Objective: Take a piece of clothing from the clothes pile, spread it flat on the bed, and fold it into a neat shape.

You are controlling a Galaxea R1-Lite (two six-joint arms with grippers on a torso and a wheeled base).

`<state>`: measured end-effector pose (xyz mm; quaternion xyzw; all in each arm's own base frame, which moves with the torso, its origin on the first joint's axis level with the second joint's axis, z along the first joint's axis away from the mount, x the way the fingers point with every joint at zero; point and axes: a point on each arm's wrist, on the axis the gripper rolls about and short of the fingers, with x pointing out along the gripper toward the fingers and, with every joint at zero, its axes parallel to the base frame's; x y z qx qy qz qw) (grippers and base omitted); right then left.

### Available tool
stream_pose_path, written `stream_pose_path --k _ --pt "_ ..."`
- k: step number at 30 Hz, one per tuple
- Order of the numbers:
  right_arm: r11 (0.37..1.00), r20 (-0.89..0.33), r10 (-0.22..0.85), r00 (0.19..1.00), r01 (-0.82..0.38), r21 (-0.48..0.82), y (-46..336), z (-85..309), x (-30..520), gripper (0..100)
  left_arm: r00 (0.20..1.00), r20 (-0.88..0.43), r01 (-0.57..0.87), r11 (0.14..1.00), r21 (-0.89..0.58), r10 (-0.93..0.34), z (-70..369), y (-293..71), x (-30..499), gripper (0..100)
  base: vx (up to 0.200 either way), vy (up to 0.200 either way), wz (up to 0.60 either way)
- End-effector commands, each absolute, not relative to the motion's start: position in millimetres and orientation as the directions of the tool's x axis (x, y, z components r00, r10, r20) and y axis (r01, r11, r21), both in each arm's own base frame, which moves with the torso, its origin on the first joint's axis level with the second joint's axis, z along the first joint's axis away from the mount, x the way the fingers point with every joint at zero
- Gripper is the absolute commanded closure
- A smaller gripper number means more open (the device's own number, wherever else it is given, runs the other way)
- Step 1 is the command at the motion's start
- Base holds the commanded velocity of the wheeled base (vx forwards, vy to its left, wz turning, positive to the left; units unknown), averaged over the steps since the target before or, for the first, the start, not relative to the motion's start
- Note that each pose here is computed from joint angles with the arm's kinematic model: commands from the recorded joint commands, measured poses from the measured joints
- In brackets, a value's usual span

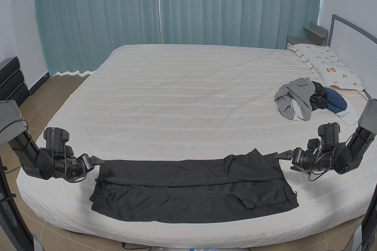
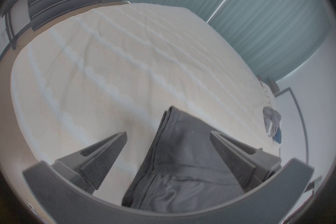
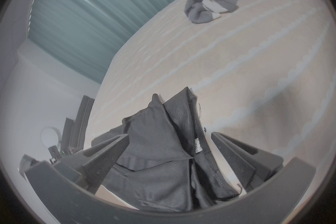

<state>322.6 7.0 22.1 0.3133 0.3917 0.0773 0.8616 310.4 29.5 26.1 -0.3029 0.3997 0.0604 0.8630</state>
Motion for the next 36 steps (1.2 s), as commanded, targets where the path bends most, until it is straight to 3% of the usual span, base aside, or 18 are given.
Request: stream_pose_path --k 1,9,17,18,33,36 --pt "0.751 -0.623 0.376 0.686 0.168 0.638 6 19 330 0 0.692 -0.708 -0.376 0.767 -0.520 -0.140 22 30 332 0 0.000 0.000 0.00" --pt "0.701 -0.628 0.380 0.680 0.231 0.674 5 11 337 0 0.675 -0.722 -0.449 0.693 -0.564 -0.150 -3 28 356 0 0.000 0.000 0.00" --pt "0.675 -0.615 0.370 0.696 0.254 0.693 -1 11 343 0 0.680 -0.713 -0.422 0.704 -0.571 -0.171 -3 16 363 0 0.000 0.000 0.00" --pt "0.676 -0.616 0.368 0.697 0.254 0.692 -1 10 344 0 0.675 -0.716 -0.416 0.712 -0.566 -0.175 -5 14 363 100 0.000 0.000 0.00" --pt "0.679 -0.628 0.359 0.691 0.268 0.683 2 -5 360 0 0.710 -0.697 -0.447 0.702 -0.554 -0.097 -7 18 365 100 0.000 0.000 0.00" --pt "0.689 -0.638 0.317 0.702 0.292 0.664 2 -12 369 0 0.719 -0.691 -0.469 0.680 -0.563 -0.076 -6 18 362 100 0.000 0.000 0.00"
